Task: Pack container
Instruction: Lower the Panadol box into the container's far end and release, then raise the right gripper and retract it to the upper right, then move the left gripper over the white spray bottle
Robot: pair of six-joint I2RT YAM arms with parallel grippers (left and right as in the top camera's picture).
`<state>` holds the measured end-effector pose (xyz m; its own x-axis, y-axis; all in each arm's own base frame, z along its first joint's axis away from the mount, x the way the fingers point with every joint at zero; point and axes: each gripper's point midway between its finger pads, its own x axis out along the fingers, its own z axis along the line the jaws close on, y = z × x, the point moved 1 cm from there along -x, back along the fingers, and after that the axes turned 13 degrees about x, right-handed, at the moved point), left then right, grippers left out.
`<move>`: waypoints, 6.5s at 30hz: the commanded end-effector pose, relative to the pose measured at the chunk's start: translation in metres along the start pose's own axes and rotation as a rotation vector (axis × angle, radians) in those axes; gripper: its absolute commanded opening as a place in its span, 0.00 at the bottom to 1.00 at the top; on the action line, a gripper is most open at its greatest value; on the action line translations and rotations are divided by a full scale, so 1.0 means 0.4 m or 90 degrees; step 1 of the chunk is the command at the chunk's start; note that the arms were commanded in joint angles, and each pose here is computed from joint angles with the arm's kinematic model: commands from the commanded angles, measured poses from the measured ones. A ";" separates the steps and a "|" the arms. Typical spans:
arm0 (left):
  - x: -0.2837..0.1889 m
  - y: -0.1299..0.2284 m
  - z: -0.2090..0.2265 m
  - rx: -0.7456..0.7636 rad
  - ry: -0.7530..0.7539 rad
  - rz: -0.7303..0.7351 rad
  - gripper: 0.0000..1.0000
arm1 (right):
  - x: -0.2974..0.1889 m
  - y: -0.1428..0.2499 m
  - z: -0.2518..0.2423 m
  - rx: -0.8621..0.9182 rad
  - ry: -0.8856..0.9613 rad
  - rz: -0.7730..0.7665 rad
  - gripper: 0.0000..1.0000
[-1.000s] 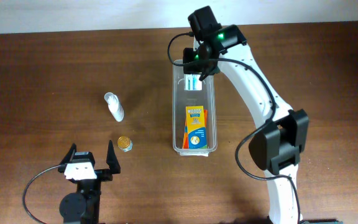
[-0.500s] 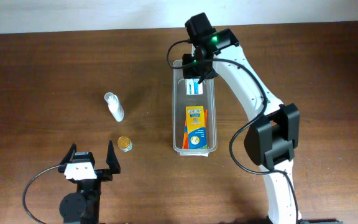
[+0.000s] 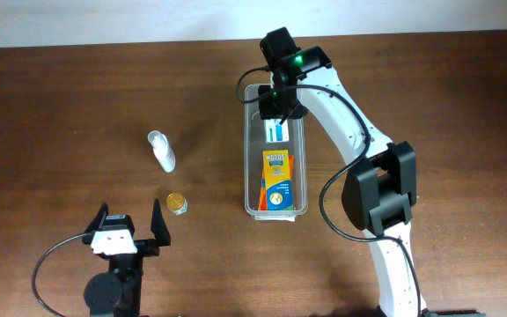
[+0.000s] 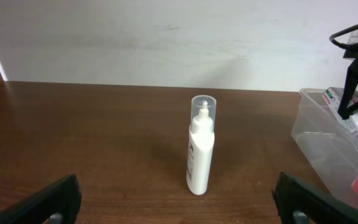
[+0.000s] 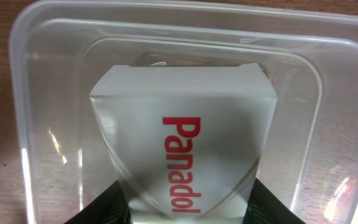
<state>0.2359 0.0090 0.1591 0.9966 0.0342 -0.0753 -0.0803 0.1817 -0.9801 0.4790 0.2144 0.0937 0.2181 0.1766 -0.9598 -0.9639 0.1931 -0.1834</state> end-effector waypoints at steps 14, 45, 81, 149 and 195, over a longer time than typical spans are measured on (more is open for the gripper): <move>0.000 0.003 -0.004 0.012 0.007 -0.001 0.99 | 0.078 0.022 -0.036 -0.005 0.047 0.027 0.47; 0.000 0.003 -0.004 0.012 0.007 -0.001 0.99 | -0.159 -0.049 0.042 -0.008 -0.033 -0.048 0.48; 0.000 0.002 -0.004 0.012 0.007 -0.001 1.00 | -0.427 -0.140 -0.454 0.292 0.069 -0.070 0.69; 0.014 -0.469 0.026 0.106 0.111 0.026 0.99 | -0.461 -0.237 -0.822 0.425 0.258 -0.205 0.98; 0.452 -0.129 -0.066 0.033 0.231 0.667 0.99 | -0.461 -0.237 -0.822 0.425 0.258 -0.204 0.98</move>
<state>0.4159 -0.0225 0.2005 0.4056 -0.1061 -0.9079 -0.8530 0.3130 -0.4177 0.4784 -0.1504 0.2164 0.2684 -0.2996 -0.9155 -0.5551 0.7287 -0.4012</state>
